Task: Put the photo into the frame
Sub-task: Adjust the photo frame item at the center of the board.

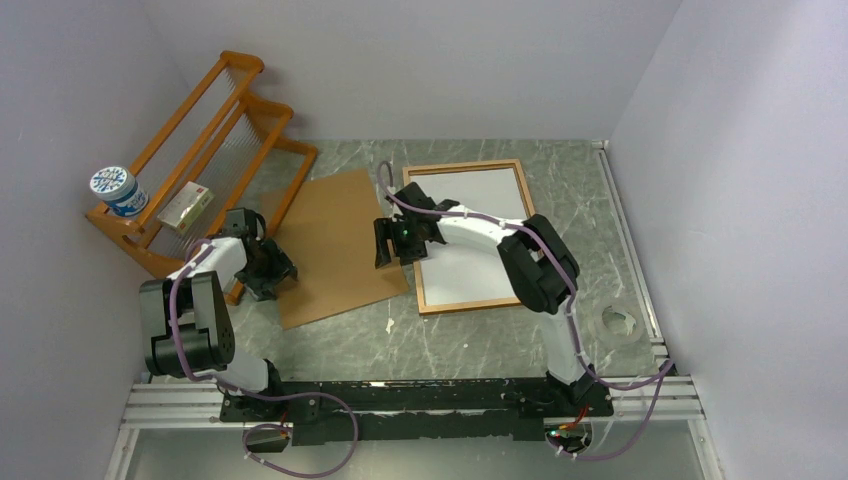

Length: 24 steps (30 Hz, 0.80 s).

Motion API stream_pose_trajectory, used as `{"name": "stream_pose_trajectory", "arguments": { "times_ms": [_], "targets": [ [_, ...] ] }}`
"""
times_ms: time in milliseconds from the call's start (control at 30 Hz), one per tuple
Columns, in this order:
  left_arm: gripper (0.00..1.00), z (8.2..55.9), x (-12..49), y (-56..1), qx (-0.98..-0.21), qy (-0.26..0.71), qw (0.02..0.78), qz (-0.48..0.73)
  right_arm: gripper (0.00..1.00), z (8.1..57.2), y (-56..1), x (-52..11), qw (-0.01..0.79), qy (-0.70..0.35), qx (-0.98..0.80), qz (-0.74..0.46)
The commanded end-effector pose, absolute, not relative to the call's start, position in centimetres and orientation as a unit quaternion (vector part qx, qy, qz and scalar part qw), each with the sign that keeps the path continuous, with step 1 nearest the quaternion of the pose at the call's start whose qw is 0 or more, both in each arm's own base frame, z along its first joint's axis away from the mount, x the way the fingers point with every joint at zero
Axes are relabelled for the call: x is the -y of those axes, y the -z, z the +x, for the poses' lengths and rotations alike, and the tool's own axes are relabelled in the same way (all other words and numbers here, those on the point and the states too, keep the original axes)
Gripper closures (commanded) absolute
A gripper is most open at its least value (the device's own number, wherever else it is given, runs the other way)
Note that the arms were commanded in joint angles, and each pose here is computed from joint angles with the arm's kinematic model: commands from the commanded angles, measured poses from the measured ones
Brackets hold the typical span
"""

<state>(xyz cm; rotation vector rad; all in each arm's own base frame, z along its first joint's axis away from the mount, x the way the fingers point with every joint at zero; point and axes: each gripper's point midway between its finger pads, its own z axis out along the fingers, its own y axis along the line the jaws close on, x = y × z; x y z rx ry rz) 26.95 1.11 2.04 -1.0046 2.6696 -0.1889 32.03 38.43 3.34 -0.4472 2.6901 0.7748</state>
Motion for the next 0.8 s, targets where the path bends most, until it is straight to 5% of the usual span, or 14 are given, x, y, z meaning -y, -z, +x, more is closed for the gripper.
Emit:
{"name": "stream_pose_trajectory", "arguments": {
  "times_ms": [0,500,767],
  "targets": [
    [0.33,28.7,2.1,-2.2,-0.93,0.128,0.147,-0.311,0.28,28.0,-6.3,-41.0,0.107,-0.393,-0.898,-0.168],
    [0.34,28.4,4.1,-1.9,-0.942,0.142,0.127,-0.275,0.29,26.7,-16.2,-41.5,0.152,-0.538,-0.813,-0.16],
    [0.35,29.0,6.5,-2.4,-0.943,0.174,0.131,-0.252,0.3,27.0,-16.8,-39.2,0.177,-0.526,-0.821,-0.132]
  ]
}}
